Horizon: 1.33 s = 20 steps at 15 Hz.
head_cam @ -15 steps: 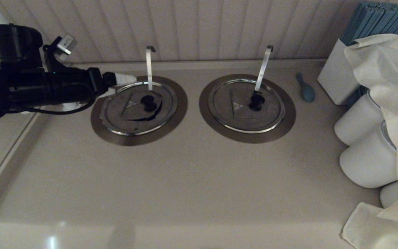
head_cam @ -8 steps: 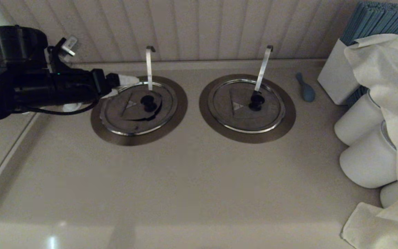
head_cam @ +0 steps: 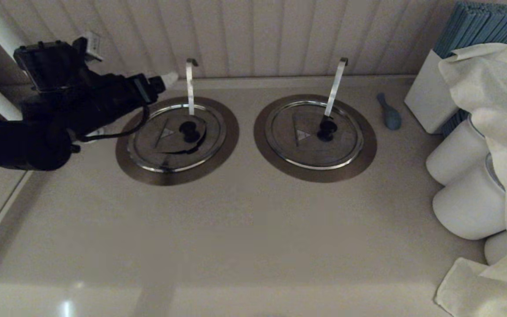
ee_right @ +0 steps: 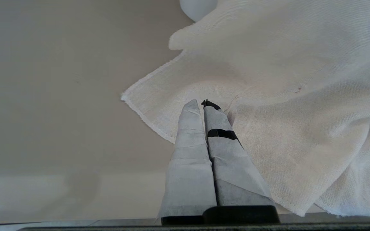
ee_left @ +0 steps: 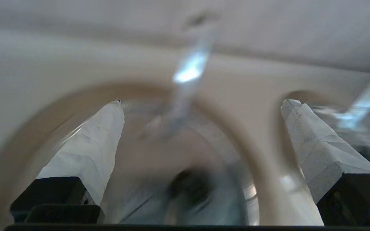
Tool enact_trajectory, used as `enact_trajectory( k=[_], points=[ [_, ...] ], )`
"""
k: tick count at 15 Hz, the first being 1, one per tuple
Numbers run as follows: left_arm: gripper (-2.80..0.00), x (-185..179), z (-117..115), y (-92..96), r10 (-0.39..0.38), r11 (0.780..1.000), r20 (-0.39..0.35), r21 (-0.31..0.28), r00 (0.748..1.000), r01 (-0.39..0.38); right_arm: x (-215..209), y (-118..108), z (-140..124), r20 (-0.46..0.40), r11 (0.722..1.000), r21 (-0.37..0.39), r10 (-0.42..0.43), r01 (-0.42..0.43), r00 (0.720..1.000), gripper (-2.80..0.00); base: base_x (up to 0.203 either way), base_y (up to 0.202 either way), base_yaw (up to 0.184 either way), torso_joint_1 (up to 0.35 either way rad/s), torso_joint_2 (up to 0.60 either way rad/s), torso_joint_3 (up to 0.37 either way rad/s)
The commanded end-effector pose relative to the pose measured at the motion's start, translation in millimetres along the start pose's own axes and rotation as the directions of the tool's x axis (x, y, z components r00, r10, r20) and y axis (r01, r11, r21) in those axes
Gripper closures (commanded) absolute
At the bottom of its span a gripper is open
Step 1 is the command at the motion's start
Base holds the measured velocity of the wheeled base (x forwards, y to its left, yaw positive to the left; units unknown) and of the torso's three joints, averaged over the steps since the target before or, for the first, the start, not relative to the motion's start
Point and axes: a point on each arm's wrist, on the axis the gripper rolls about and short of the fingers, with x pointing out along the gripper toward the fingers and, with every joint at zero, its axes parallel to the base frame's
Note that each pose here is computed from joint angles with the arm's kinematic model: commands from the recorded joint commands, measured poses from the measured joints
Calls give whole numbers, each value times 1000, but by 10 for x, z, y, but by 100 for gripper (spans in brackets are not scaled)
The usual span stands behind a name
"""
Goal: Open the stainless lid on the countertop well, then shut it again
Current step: Put the spoon in the groove
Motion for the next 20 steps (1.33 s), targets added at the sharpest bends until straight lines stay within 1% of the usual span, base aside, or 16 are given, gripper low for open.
enact_trajectory(
  k=[1,3,5,6,8,10,14,15,17,20],
  points=[
    [-280,172,-126,-37,-89,996,26,14,996,88,0,0,-3,-1,1000,0,1,-1,1000,0,0,0,0,0,0,0],
    [-280,384,-148,-89,-152,988,50,39,987,151,0,0,-3,-1,1000,0,1,-1,1000,0,0,0,0,0,0,0],
    [-280,525,-276,-134,-182,982,37,50,983,180,-1,0,1,1,1000,0,1,-1,1000,0,0,0,0,0,0,0],
    [-280,554,-328,-121,-180,982,30,55,983,179,-1,0,1,1,1000,0,0,0,1000,0,0,0,0,0,0,0],
    [-280,642,-512,-47,-168,983,12,73,986,167,0,0,-2,0,1000,0,0,0,1000,0,0,0,0,0,0,0],
    [-280,739,-570,0,-176,981,58,94,983,171,0,0,-1,1,1000,-1,1,-1,1000,0,0,0,0,0,0,0],
    [-280,845,-696,73,-151,985,68,95,986,145,-1,0,1,1,1000,0,1,-1,1000,0,0,0,0,0,0,0],
    [-280,899,-748,100,-141,986,86,98,986,132,-1,0,2,2,1000,0,1,-1,1000,0,0,0,0,0,0,0],
    [-280,986,-805,130,-118,989,151,110,981,102,0,0,-3,-1,1000,0,1,-1,1000,0,0,0,0,0,0,0],
    [-280,988,-786,123,-116,989,169,110,979,99,-1,0,1,1,1000,0,1,-1,1000,0,0,0,0,0,0,0]
  ],
)
